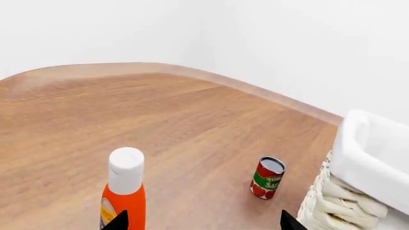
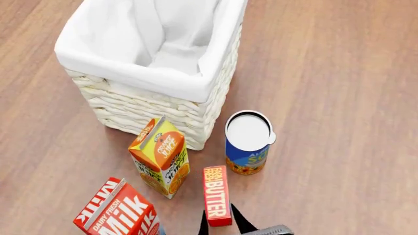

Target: Pick up the butter and put it in the basket.

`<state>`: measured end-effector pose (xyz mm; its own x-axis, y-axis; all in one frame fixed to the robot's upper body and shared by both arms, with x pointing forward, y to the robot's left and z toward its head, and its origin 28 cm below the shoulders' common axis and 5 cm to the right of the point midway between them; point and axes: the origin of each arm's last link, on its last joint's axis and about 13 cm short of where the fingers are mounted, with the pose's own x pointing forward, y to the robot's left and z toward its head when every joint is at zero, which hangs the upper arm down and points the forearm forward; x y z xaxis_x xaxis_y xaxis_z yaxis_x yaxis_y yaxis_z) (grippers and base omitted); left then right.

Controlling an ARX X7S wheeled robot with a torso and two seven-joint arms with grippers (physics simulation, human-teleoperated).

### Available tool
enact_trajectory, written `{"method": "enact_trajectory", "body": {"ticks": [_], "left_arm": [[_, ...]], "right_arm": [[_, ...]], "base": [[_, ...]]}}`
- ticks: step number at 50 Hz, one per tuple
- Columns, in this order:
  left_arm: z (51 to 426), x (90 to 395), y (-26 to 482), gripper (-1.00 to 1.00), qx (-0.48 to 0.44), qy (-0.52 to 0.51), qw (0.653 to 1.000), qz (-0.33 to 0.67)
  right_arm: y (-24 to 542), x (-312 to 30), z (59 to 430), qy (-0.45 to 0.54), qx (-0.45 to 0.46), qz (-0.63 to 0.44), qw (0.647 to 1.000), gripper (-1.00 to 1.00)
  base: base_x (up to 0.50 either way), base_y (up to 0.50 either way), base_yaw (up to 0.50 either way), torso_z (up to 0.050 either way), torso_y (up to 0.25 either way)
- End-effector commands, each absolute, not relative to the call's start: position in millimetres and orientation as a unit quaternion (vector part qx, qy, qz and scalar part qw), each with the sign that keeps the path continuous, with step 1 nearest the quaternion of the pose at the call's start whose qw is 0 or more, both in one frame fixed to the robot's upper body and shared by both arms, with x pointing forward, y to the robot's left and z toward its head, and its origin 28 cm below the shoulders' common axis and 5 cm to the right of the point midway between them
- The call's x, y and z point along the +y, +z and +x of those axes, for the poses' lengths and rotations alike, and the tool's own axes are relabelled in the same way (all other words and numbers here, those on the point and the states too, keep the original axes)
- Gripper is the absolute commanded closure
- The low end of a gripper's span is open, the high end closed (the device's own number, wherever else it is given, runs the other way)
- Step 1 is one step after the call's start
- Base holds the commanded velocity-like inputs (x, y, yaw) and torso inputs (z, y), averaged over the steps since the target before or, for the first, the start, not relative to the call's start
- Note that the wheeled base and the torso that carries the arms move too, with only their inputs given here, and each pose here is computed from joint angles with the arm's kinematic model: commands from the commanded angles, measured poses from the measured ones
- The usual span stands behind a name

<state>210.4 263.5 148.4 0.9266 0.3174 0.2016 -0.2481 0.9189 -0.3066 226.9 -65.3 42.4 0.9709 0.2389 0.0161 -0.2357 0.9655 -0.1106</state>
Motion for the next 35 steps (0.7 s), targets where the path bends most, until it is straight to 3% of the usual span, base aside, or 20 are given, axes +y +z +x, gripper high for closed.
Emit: {"method": "enact_trajectory", "body": {"ticks": [1,35], "left_arm": [[212,263,148,-1.00,-0.125,0.146,0.971,-0.139],[215,261,146,-1.00,-0.125,0.147,0.971,-0.138]], "right_arm": [[79,-70,199,0.092,-0.077,-0.092,0.989,1.00],[140,-108,119,-0.031,-0.133,-0.176,0.975,1.00]], "base": [[0.00,0.00,0.00,0.000,0.000],[0.00,0.00,0.00,0.000,0.001]]}}
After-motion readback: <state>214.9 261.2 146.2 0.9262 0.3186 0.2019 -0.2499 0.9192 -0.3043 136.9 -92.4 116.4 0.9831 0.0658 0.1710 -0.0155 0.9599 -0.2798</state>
